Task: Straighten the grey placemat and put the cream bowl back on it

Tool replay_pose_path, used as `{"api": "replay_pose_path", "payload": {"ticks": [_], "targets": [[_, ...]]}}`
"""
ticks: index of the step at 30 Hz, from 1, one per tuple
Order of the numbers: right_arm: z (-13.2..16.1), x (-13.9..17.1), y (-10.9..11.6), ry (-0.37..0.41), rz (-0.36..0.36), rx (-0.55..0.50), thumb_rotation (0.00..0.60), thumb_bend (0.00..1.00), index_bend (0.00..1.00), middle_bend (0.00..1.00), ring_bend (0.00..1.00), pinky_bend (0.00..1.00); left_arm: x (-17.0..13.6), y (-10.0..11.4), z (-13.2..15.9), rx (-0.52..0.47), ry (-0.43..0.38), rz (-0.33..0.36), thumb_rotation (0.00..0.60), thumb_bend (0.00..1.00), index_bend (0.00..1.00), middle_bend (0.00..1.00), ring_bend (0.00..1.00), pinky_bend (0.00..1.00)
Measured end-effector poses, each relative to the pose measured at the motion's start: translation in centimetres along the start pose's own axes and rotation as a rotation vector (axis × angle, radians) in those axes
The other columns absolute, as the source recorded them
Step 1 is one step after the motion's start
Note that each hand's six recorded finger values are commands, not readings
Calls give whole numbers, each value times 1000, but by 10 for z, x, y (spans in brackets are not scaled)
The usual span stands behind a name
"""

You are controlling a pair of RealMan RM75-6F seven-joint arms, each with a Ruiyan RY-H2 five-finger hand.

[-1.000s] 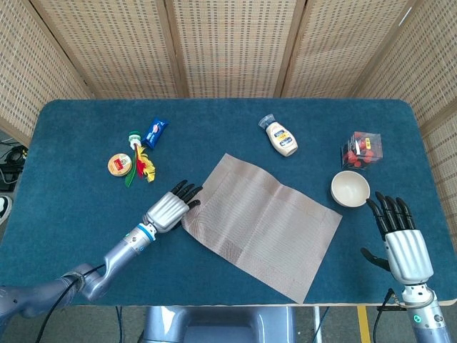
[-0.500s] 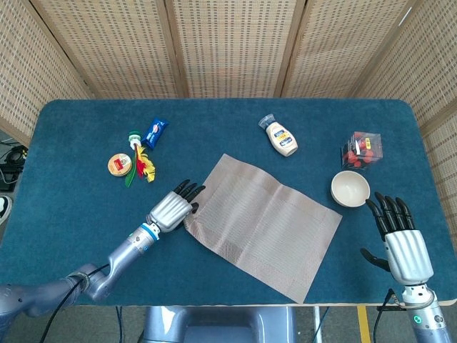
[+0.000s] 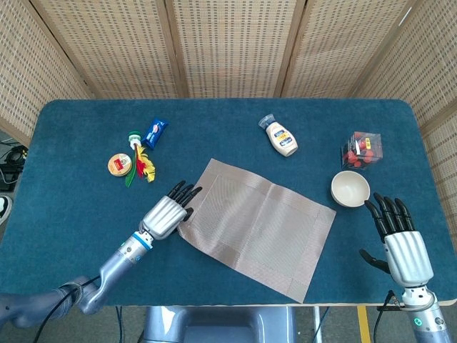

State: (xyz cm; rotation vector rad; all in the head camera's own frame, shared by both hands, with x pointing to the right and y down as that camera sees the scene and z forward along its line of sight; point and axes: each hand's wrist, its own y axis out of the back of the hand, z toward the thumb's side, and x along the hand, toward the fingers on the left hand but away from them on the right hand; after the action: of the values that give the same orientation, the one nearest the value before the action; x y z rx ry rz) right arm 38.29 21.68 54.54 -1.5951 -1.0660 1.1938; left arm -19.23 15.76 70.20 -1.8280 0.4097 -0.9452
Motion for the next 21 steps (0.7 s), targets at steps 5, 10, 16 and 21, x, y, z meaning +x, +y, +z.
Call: {"api": "replay_pose_path", "payload": {"ticks": [5, 10, 16, 21], "targets": [[2, 1, 3, 5, -9, -1, 600, 0, 90, 0, 0, 0, -20, 5, 9, 8, -8, -17, 600, 455, 803, 0, 0, 0], [5, 4, 4, 15, -12, 1, 600, 0, 93, 0, 0, 0, -46, 11, 25, 9, -24, -64, 600, 455, 803, 0, 0, 0], [7, 6, 4, 22, -13, 4, 600, 0, 97, 0, 0, 0, -77, 11, 44, -16, -59, -150, 600, 455, 804, 0, 0, 0], [8, 6, 5, 24, -14, 5, 600, 0, 102, 0, 0, 0, -94, 9, 56, -28, -90, -210, 600, 455, 804, 0, 0, 0]]}}
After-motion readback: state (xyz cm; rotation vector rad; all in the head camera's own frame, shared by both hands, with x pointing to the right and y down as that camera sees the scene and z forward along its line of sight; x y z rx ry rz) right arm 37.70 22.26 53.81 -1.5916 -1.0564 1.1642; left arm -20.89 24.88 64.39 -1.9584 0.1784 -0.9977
